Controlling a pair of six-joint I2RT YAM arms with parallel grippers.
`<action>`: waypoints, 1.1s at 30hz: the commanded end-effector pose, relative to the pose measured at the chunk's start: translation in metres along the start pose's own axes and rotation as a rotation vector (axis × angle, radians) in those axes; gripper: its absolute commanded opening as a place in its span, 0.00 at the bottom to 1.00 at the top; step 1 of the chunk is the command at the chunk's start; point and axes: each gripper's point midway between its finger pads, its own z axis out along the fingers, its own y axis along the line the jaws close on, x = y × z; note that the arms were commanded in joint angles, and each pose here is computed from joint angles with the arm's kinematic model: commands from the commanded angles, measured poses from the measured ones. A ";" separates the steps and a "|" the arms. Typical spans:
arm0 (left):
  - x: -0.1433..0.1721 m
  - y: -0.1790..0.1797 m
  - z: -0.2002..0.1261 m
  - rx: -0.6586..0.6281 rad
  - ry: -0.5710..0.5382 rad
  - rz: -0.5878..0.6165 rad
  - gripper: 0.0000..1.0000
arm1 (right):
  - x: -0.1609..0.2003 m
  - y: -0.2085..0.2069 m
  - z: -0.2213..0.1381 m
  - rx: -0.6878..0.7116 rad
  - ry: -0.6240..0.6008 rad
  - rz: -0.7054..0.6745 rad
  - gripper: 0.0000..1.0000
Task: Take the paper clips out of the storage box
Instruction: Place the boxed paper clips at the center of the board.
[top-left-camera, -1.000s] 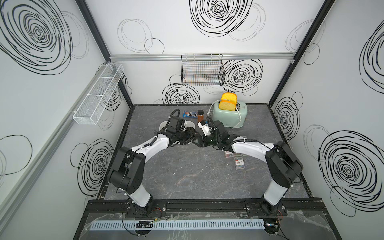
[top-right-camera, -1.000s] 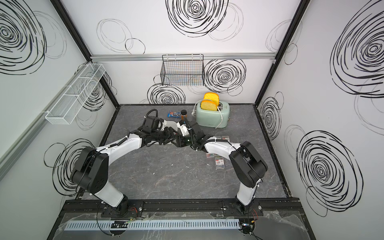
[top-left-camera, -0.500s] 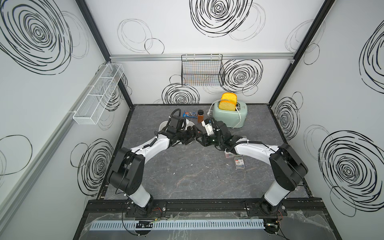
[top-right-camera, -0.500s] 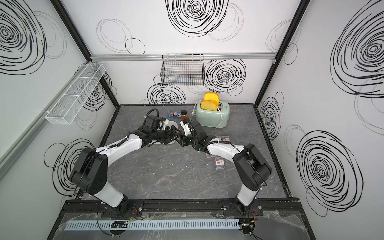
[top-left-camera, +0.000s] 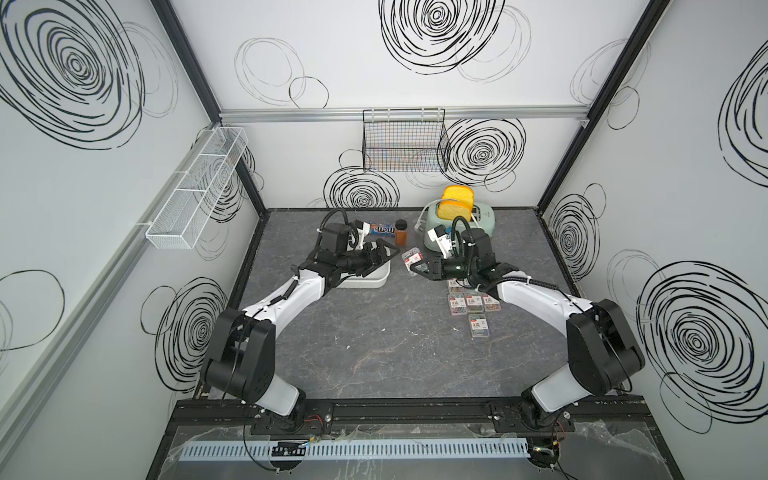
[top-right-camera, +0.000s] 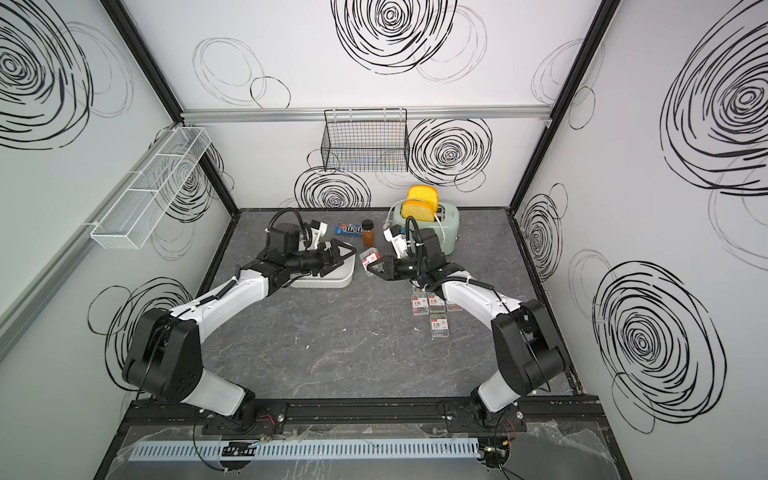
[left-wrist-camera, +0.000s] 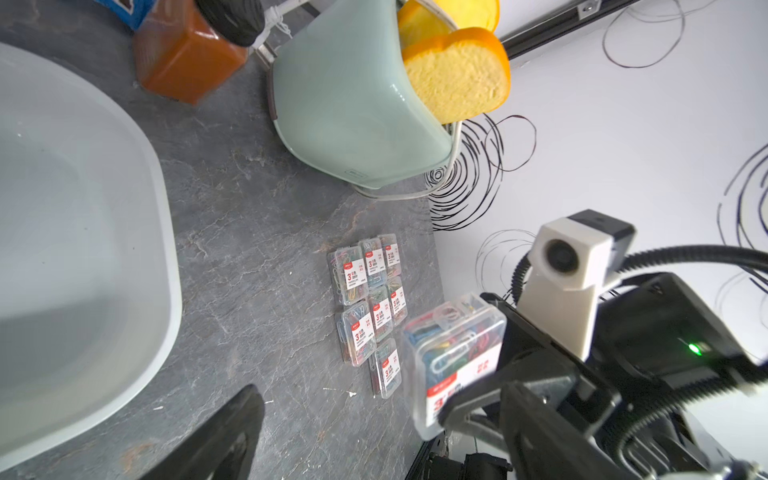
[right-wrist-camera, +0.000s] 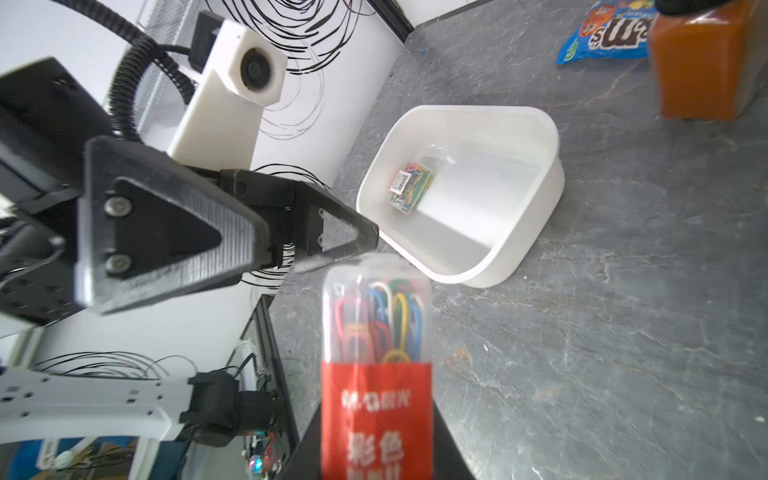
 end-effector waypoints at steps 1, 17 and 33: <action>0.004 -0.036 -0.006 0.169 0.019 0.146 0.92 | 0.017 0.024 -0.014 -0.172 0.084 0.035 0.26; 0.033 -0.061 0.011 0.319 0.111 0.229 0.73 | 0.021 0.051 -0.023 -0.373 0.165 0.076 0.29; 0.045 -0.067 0.022 0.349 0.150 0.211 0.34 | 0.022 0.050 -0.022 -0.402 0.186 0.086 0.31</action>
